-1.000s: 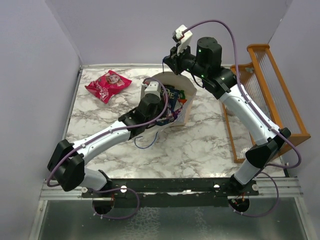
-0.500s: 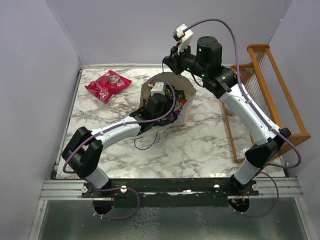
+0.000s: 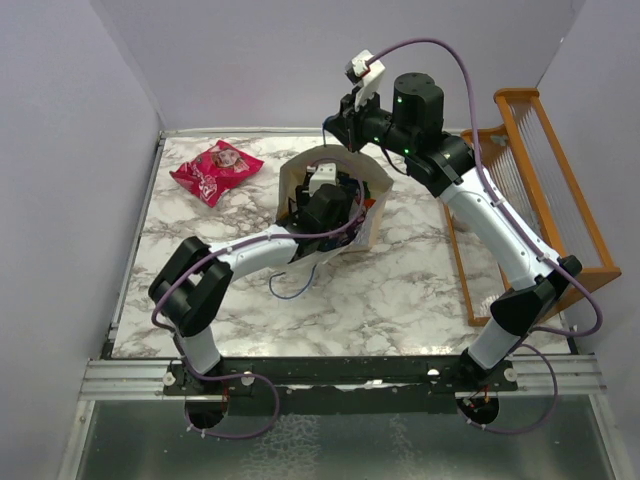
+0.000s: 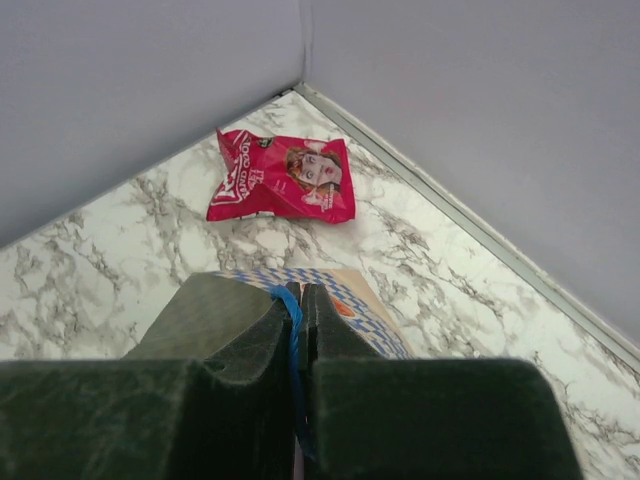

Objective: Take the snacks out of the paper bag
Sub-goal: Take out the snack from the paper bag.

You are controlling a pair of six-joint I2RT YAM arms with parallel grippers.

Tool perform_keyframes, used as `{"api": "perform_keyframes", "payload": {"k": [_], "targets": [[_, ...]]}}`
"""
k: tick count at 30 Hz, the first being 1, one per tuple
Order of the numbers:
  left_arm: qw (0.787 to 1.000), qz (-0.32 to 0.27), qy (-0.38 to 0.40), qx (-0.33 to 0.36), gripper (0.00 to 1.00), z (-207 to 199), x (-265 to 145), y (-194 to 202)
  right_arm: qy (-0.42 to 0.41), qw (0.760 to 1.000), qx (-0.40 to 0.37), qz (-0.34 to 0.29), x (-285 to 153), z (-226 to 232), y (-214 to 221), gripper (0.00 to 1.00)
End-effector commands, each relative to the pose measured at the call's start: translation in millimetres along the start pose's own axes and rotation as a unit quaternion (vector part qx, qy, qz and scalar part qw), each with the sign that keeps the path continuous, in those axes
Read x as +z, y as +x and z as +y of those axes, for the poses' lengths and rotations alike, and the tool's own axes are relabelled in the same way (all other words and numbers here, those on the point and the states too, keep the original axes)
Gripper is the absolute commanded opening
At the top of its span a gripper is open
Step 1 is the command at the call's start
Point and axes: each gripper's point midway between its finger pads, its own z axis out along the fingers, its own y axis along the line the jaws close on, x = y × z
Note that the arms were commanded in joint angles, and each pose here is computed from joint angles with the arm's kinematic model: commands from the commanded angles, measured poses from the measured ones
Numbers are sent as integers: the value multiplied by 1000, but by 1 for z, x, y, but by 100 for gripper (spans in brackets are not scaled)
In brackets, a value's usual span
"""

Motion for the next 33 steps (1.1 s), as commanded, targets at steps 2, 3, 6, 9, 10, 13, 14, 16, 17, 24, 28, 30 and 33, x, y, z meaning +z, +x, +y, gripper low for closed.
{"api": "perform_keyframes", "payload": {"k": [2, 3, 6, 9, 10, 13, 14, 16, 17, 24, 28, 30, 33], "targets": [[998, 4, -44, 42, 67, 9, 16, 2, -21, 998, -4, -54, -19, 12, -37, 2], [998, 5, -47, 46, 63, 10, 17, 0, -21, 998, -4, -55, -20, 12, -37, 2], [998, 2, -46, 49, 42, 9, 14, -5, -17, 998, -7, -53, -22, 11, -34, 2], [998, -2, -36, 45, 19, 7, 7, -13, -13, 999, -8, -50, -24, 10, -31, 2], [999, -4, -27, 42, 17, 5, 3, -17, -14, 999, -9, -51, -25, 11, -30, 2], [999, -9, -1, 36, 9, -1, -10, -26, -11, 999, -12, -52, -26, 10, -27, 2], [999, -15, 14, 32, 7, -5, -17, -33, -10, 999, -13, -51, -27, 10, -26, 2], [998, -23, 50, 28, 4, -13, -29, -40, -2, 999, -15, -48, -28, 7, -22, 2], [997, -26, 69, 26, 2, -18, -36, -43, 3, 999, -16, -48, -28, 6, -20, 2], [990, -49, 134, 3, 0, -24, -76, -59, 20, 998, -20, -55, -33, 1, -21, 2], [987, -56, 149, -2, 0, -21, -98, -70, 35, 998, -26, -55, -36, -4, -20, 2], [986, -58, 155, -3, 0, -18, -109, -74, 43, 997, -29, -55, -37, -7, -19, 2], [979, -71, 190, -10, 0, -22, -135, -88, 64, 996, -32, -52, -37, -15, -17, 2]]}}
